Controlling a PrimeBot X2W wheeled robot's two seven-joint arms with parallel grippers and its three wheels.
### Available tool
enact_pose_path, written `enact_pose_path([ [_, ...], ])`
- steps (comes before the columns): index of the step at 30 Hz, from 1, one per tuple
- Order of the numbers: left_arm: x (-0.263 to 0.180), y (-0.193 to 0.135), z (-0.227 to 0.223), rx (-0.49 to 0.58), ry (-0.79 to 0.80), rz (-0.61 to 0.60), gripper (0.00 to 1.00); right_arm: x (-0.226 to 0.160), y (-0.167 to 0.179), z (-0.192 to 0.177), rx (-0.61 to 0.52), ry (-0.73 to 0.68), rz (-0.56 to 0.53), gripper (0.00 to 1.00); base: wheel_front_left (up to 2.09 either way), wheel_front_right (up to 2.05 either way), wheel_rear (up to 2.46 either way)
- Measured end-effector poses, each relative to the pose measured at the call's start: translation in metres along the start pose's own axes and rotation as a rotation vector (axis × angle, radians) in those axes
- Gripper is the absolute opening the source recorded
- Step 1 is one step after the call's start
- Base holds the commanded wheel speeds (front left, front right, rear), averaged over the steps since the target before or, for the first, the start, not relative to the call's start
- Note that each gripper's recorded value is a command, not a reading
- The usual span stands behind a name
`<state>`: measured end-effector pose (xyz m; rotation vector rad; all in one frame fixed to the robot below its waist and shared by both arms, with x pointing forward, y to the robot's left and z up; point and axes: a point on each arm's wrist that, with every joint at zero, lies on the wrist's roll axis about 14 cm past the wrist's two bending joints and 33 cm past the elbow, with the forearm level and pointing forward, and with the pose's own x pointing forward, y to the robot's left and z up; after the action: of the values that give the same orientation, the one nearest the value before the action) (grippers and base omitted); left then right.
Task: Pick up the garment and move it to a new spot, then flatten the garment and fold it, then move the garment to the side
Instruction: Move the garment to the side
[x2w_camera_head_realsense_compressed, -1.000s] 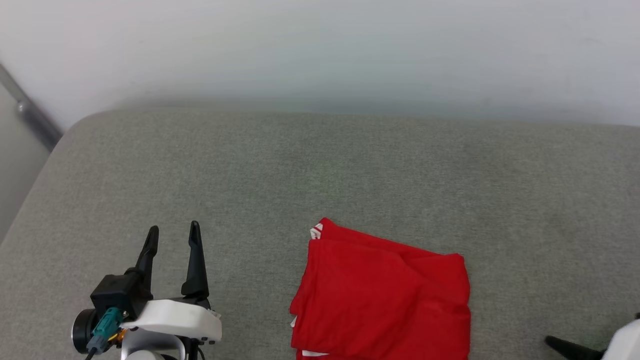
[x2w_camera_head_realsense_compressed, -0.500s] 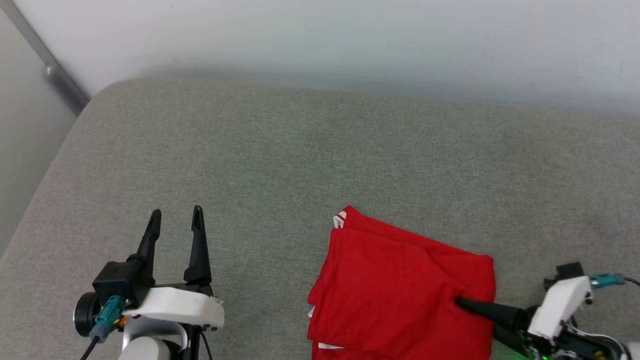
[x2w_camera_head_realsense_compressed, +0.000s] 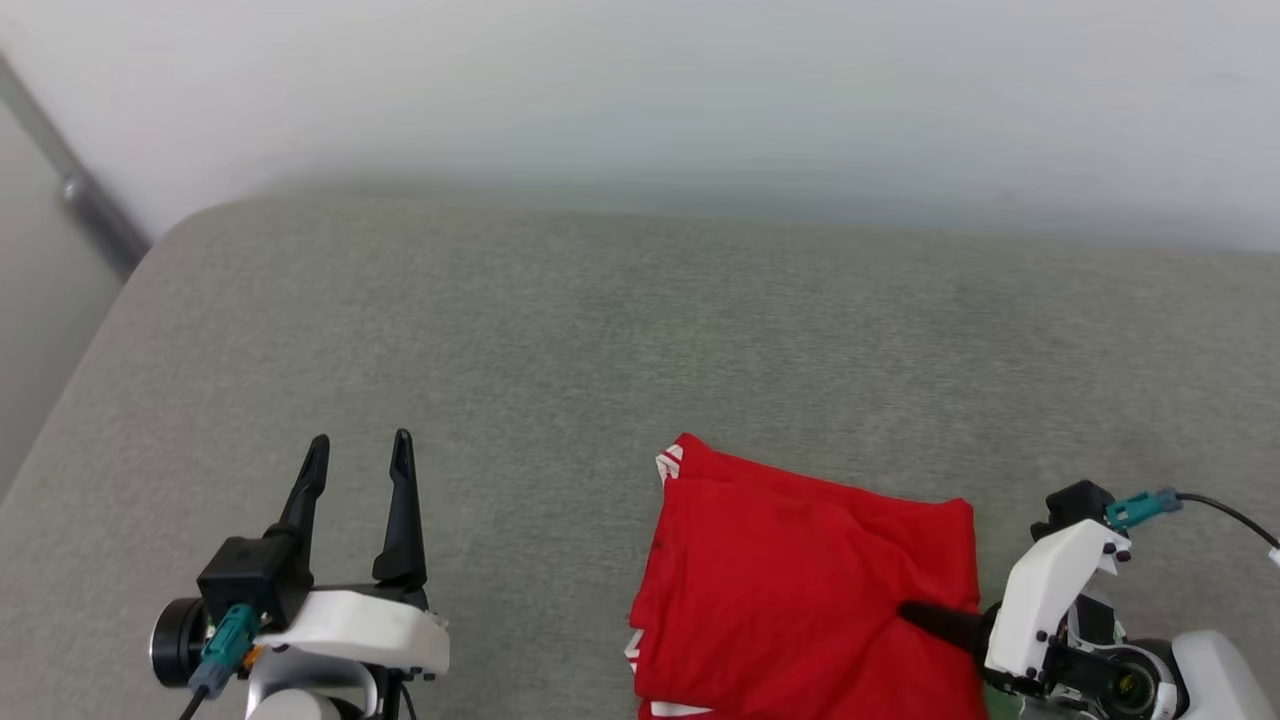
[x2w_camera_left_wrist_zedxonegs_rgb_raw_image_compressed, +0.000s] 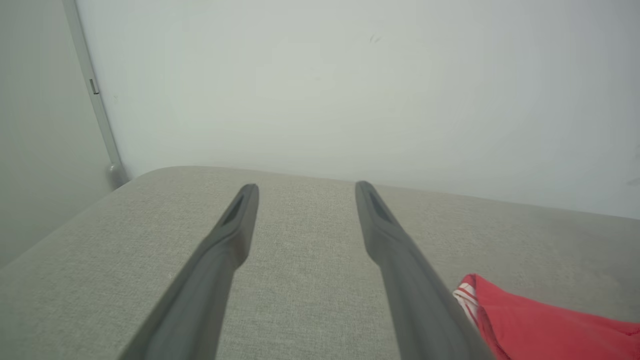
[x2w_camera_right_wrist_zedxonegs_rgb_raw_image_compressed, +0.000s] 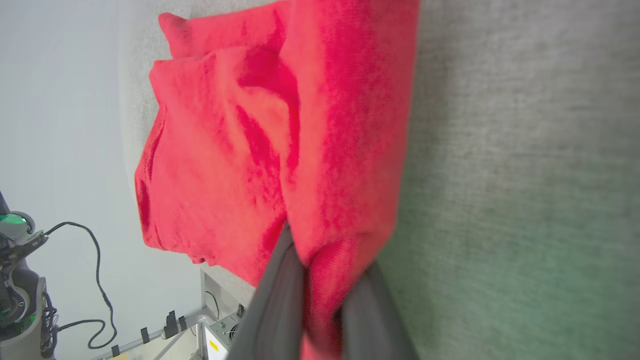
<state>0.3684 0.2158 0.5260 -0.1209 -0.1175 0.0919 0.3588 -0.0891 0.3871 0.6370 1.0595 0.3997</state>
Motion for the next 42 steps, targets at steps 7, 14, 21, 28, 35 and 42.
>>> enact_pose_path([
  [7,0.007,-0.038,-0.002,-0.025,0.0,-0.114,1.0,-0.052,-0.047,0.012,-0.218,-0.065,-0.243,0.0,0.0,0.0,0.0],
  [14,0.02,-0.104,-0.002,-0.073,-0.008,-0.287,1.0,-0.116,-0.095,0.019,-0.176,-0.184,-0.411,0.0,0.0,0.0,0.0],
  [21,0.048,-0.166,-0.001,-0.104,-0.033,-0.444,1.0,-0.167,-0.135,0.05,-0.085,-0.353,-0.536,0.0,0.0,0.0,0.0],
  [28,0.087,-0.2,-0.022,-0.097,-0.015,-0.548,1.0,-0.201,-0.187,0.102,-0.092,-0.448,-0.745,0.0,0.0,0.0,0.0],
  [35,0.107,-0.216,-0.062,-0.108,0.052,-0.606,1.0,-0.244,-0.247,0.136,-0.048,-0.512,-0.966,0.0,0.0,0.0,0.0],
  [42,0.117,-0.219,-0.092,-0.116,0.1,-0.629,1.0,-0.236,-0.272,0.153,-0.073,-0.558,-1.044,0.39,0.0,0.0,0.0],
])
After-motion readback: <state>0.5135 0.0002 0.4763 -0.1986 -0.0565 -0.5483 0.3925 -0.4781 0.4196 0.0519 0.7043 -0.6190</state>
